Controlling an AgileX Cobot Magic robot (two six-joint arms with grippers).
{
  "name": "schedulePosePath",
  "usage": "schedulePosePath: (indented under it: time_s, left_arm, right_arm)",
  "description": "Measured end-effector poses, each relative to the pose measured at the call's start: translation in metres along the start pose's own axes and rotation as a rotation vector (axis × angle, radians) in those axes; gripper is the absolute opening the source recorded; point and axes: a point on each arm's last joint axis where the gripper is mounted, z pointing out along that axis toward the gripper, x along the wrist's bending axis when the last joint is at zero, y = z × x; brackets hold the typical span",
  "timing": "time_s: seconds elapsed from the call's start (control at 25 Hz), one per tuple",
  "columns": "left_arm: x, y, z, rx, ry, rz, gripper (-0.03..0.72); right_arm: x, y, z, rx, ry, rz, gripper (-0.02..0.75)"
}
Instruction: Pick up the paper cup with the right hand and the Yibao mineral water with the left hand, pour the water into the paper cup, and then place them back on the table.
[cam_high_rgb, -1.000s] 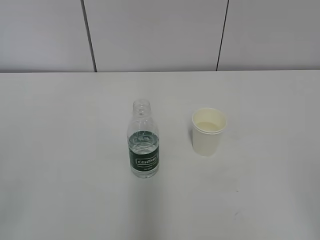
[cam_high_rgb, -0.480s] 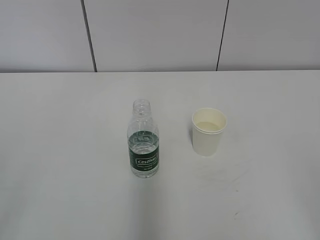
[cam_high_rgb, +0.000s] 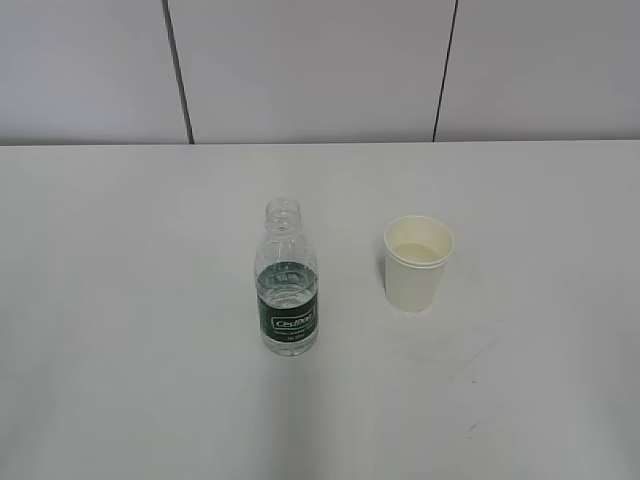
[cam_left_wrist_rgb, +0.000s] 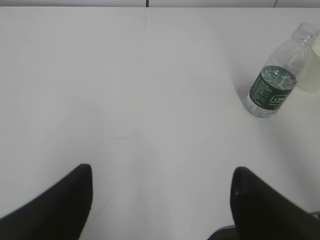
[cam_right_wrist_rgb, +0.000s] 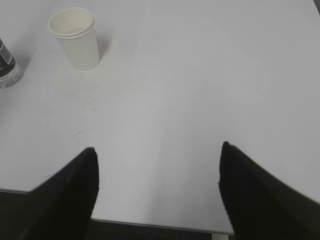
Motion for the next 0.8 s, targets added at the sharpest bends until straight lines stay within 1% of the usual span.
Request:
schedulePosePath:
  time_s: [0.8]
  left_arm:
    - [-0.0002, 0.0, 0.0, 0.0, -0.002, -0.001, 0.521]
  right_arm:
    - [0.0, 0.0, 0.0, 0.0, 0.0, 0.0, 0.585]
